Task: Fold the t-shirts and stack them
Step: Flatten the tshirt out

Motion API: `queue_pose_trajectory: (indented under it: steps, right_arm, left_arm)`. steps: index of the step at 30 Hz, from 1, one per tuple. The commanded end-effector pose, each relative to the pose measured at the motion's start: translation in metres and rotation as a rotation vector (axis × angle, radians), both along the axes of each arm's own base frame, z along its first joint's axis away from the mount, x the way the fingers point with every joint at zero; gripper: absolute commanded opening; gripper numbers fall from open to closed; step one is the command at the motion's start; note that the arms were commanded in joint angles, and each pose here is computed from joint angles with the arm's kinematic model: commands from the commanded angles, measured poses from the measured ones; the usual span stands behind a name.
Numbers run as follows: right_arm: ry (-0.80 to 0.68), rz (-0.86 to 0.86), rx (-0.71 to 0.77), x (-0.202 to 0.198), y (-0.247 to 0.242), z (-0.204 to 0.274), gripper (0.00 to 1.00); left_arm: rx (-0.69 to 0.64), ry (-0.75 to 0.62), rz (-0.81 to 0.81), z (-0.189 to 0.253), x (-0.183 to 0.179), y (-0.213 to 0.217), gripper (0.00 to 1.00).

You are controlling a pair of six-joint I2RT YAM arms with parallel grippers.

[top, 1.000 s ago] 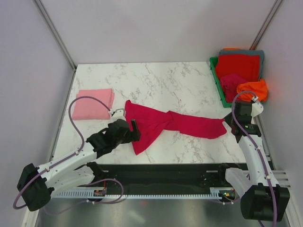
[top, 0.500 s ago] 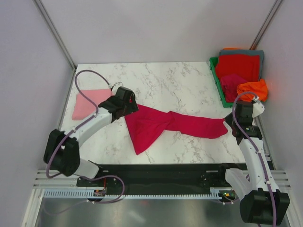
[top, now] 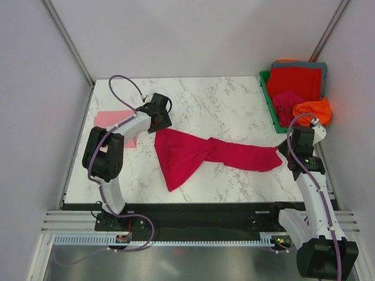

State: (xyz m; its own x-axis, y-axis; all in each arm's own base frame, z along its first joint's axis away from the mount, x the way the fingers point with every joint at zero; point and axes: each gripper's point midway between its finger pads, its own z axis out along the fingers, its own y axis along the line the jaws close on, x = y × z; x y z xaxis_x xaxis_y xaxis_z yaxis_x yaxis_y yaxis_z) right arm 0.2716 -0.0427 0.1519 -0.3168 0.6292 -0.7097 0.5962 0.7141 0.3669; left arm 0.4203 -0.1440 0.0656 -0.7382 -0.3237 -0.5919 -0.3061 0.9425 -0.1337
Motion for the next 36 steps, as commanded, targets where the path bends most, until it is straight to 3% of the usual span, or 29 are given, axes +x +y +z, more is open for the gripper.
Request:
queue_pose_trajectory:
  steps: [1,3,7,9,13,15,18,27,36]
  right_arm:
    - [-0.050,0.018,-0.004,0.009,0.000,0.010,0.00]
    - [-0.054,0.025,0.001,0.010,0.002,0.009,0.00]
    - [-0.050,0.023,-0.002,0.010,0.001,0.008,0.00]
    - [-0.050,0.022,-0.001,0.011,0.001,0.008,0.00]
    - [-0.046,0.021,-0.001,0.011,0.001,0.006,0.00]
    - [-0.040,0.021,-0.004,0.011,0.000,0.004,0.00]
    - [-0.038,0.021,-0.006,0.012,0.000,0.004,0.00]
    - [-0.032,0.016,-0.014,0.020,-0.003,0.009,0.00]
    - [-0.067,0.026,-0.015,0.059,-0.006,0.058,0.00]
  left_arm:
    - [0.040,-0.023,0.000,0.006,0.020,0.007,0.69]
    - [0.043,-0.013,0.005,-0.001,0.027,0.009,0.67]
    - [0.022,0.016,-0.009,-0.013,0.035,0.007,0.51]
    - [0.018,0.021,-0.005,-0.016,0.039,0.009,0.48]
    - [0.009,0.034,-0.003,-0.022,0.042,0.012,0.26]
    - [0.008,0.039,0.004,-0.024,0.043,0.016,0.24]
    - [0.003,0.037,0.012,-0.022,0.045,0.022,0.02]
    - [-0.032,-0.071,0.036,0.035,0.040,0.036,0.02]
    - [-0.190,-0.285,0.073,0.144,0.016,0.056,0.02]
